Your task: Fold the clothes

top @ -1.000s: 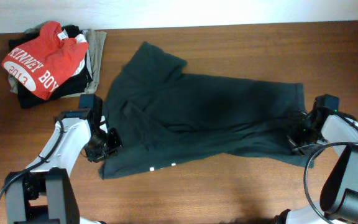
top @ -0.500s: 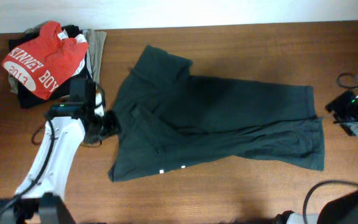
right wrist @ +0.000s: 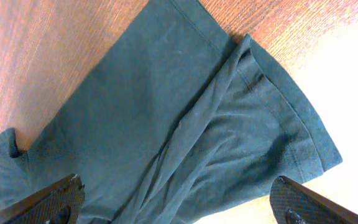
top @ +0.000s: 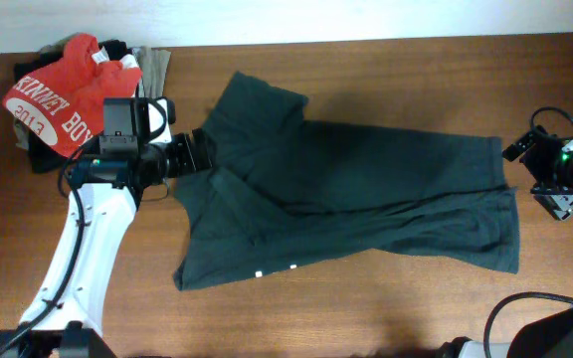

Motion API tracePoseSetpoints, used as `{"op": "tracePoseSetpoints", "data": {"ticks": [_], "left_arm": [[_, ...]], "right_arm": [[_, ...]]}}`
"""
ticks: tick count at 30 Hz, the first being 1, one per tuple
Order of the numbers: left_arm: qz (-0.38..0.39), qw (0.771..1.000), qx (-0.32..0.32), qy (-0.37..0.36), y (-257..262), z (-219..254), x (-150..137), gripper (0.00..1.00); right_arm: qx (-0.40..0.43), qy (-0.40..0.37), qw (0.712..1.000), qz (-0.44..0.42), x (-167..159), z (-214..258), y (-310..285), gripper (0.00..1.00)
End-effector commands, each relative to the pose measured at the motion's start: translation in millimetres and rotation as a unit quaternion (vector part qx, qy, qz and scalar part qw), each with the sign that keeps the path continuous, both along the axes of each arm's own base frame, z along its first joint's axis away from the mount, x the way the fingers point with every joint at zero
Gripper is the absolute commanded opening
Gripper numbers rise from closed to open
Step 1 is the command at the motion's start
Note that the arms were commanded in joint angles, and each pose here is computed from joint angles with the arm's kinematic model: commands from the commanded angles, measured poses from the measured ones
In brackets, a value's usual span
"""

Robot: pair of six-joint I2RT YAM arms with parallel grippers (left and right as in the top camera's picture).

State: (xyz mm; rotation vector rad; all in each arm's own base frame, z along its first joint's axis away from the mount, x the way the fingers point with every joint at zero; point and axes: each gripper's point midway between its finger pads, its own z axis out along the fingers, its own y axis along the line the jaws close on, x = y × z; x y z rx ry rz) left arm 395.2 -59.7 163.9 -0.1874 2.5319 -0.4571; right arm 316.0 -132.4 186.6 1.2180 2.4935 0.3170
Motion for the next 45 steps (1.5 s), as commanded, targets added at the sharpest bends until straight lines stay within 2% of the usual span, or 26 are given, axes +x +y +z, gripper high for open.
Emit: {"op": "tracePoseSetpoints", "data": {"ticks": [1, 4, 8, 10, 13, 17, 20, 24, 29, 34, 36, 40, 41, 44, 45], "left_arm": [[-0.074, 0.997, 0.013, -0.025, -13, 5, 32, 0.99], [-0.085, 0.995, 0.021, -0.046, -15, 17, 78, 0.99], [-0.124, 0.982, 0.058, -0.13, -24, 23, 156, 0.99], [-0.136, 0.976, 0.067, -0.154, -33, -4, 185, 0.99], [-0.145, 0.974, 0.065, -0.161, -46, -52, 208, 0.99], [-0.154, 0.973, 0.067, -0.156, -60, -95, 217, 0.95], [-0.144, 0.975, 0.107, -0.132, -59, -118, 214, 0.93], [-0.137, 0.969, 0.161, -0.127, -55, -126, 215, 0.92], [-0.141, 0.972, 0.166, -0.088, -51, -166, 207, 0.92], [-0.14, 0.972, 0.166, -0.093, -51, -170, 209, 0.92], [-0.141, 0.972, 0.166, -0.087, -51, -176, 208, 0.84], [-0.147, 0.974, 0.166, -0.053, -49, -204, 197, 0.82], [-0.148, 0.974, 0.166, -0.047, -49, -206, 194, 0.72], [-0.148, 0.974, 0.166, -0.046, -48, -207, 194, 0.26], [-0.148, 0.974, 0.166, -0.045, -48, -207, 194, 0.19]], "right_arm": [[0.004, -0.002, 1.0, 0.007, 2, -1, 2, 0.99], [0.004, -0.002, 1.0, 0.007, 2, -1, 2, 0.99], [0.004, -0.002, 1.0, 0.007, 2, -1, 2, 0.99], [0.004, -0.002, 1.0, 0.007, 2, -1, 2, 0.99], [0.004, -0.002, 1.0, 0.007, 2, -1, 2, 0.99], [0.004, -0.002, 1.0, 0.007, 2, -1, 2, 0.99], [0.004, -0.002, 1.0, 0.007, 2, -1, 2, 0.99], [0.004, -0.002, 1.0, 0.007, 2, -1, 2, 0.99], [0.004, -0.002, 1.0, 0.007, 2, -1, 2, 0.99], [0.004, -0.002, 1.0, 0.007, 2, -1, 2, 0.99], [0.004, -0.002, 1.0, 0.007, 2, -1, 2, 0.99], [0.004, -0.002, 1.0, 0.007, 2, -1, 2, 0.99], [0.004, -0.002, 1.0, 0.007, 2, -1, 2, 0.99], [0.004, -0.002, 1.0, 0.007, 2, -1, 2, 0.99], [0.004, -0.002, 1.0, 0.007, 2, -1, 2, 0.99]]}}
